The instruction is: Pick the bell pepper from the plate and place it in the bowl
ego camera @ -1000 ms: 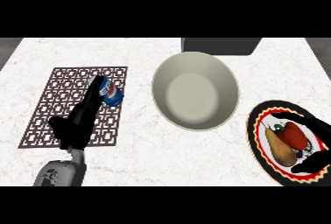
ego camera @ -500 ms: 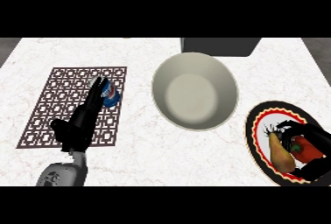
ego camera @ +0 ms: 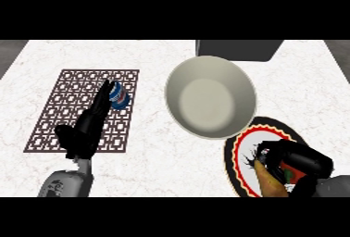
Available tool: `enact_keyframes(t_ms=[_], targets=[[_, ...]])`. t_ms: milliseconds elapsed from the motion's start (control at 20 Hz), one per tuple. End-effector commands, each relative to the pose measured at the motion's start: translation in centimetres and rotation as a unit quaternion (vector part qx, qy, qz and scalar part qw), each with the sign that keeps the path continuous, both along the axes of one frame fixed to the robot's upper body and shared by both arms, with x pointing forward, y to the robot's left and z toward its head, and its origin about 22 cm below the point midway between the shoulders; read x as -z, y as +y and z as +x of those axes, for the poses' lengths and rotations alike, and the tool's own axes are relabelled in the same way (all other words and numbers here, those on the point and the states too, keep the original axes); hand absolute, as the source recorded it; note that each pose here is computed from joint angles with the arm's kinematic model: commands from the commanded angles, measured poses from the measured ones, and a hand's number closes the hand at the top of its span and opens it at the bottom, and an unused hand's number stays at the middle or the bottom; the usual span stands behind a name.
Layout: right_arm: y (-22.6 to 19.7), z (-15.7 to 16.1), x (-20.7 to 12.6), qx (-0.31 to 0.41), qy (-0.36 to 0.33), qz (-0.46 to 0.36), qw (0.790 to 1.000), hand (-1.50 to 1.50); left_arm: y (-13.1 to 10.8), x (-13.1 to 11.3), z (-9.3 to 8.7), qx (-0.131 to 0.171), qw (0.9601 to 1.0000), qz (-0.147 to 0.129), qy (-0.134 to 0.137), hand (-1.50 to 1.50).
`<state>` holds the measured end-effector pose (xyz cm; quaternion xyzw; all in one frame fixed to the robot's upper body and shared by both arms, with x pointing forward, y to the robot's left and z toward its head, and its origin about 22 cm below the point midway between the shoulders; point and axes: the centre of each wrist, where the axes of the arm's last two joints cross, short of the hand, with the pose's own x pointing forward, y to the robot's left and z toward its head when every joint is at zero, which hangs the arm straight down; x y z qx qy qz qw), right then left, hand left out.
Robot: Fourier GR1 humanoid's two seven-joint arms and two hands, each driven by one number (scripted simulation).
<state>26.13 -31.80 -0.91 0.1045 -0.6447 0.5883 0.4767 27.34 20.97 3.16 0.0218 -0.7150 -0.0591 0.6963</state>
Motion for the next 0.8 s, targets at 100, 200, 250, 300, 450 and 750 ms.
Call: enact_keyframes(t_ms=[100,200,250,300,450,750], targets=[[7.6,-2.3,-1.3,-0.257,0.072,0.169,0.949,1.5,0.5,0.3,0.1,-0.009,0.9999,0.005,-0.003,0.0],[7.2,-2.7,-3.8,-0.275,0.044,0.204,0.939,1.5,0.8,0.4,0.1,-0.019,0.9998,0.008,0.009,0.0],[7.8,-4.1,-3.9,-0.28,0.032,0.225,0.933,1.5,1.8,1.2,-0.6,-0.023,0.9997,-0.003,0.013,0.0],[7.5,-3.8,-6.1,-0.291,0.01,0.229,0.929,1.5,0.7,0.8,0.0,-0.029,0.9995,-0.002,0.011,0.0],[7.4,-4.0,-10.9,-0.297,-0.038,0.261,0.918,1.5,2.4,0.9,-0.3,-0.029,0.9996,0.0,0.006,0.0],[3.8,-5.7,-20.0,-0.259,-0.078,0.243,0.932,1.5,0.7,0.9,-0.7,-0.03,0.9995,-0.005,0.003,0.0]])
